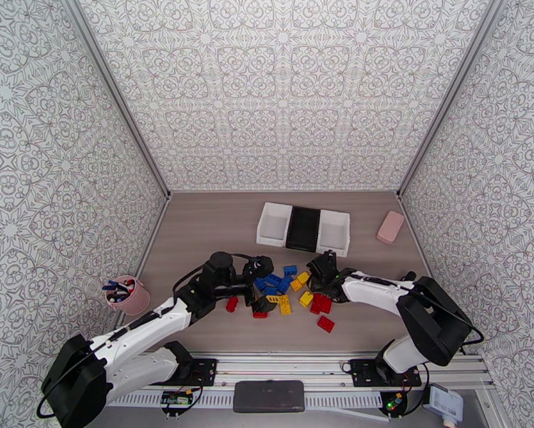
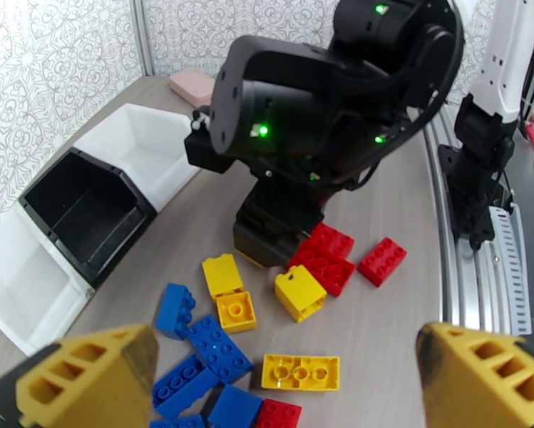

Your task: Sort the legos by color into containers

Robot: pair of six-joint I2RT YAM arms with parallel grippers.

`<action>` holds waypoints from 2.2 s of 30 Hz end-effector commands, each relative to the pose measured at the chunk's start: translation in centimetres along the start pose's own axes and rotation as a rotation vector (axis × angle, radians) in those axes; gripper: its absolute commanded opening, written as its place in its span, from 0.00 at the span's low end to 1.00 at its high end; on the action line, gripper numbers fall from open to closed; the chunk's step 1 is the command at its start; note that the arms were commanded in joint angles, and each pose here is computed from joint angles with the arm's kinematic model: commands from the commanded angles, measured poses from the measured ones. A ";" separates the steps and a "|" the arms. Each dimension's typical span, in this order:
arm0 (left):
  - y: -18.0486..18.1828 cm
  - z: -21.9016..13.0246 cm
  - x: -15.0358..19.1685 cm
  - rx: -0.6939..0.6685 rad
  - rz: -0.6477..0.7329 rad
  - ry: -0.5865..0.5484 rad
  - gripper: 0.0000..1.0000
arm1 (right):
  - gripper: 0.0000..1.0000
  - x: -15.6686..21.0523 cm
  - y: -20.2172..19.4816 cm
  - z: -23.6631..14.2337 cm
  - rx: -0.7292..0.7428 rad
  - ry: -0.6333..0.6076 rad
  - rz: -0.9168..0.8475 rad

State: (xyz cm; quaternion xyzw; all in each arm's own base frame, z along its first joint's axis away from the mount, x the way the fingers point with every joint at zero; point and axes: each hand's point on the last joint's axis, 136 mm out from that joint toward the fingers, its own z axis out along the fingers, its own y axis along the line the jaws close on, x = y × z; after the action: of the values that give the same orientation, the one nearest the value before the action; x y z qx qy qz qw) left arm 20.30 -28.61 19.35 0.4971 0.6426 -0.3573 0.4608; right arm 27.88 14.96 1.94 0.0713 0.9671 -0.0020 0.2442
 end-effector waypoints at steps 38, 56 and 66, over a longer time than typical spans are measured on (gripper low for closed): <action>3.0 0.9 -2.1 -0.181 -0.094 -0.131 1.00 | 0.55 -22.2 -0.5 -1.2 -0.033 -0.398 0.037; 7.7 -4.8 -0.5 -0.607 -0.334 -0.016 1.00 | 0.97 -22.1 0.1 -8.9 -0.183 -0.553 -0.141; 10.0 -11.2 5.9 -0.998 -0.777 0.201 1.00 | 0.99 -14.1 8.2 -16.8 -0.573 -0.641 -0.734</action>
State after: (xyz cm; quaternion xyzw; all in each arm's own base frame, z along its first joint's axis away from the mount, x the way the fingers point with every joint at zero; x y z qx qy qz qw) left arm 27.68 -17.44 20.11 0.0656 0.8632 -0.1669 0.4719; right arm 37.03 18.00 24.12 -0.2067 0.8084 0.1264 0.5364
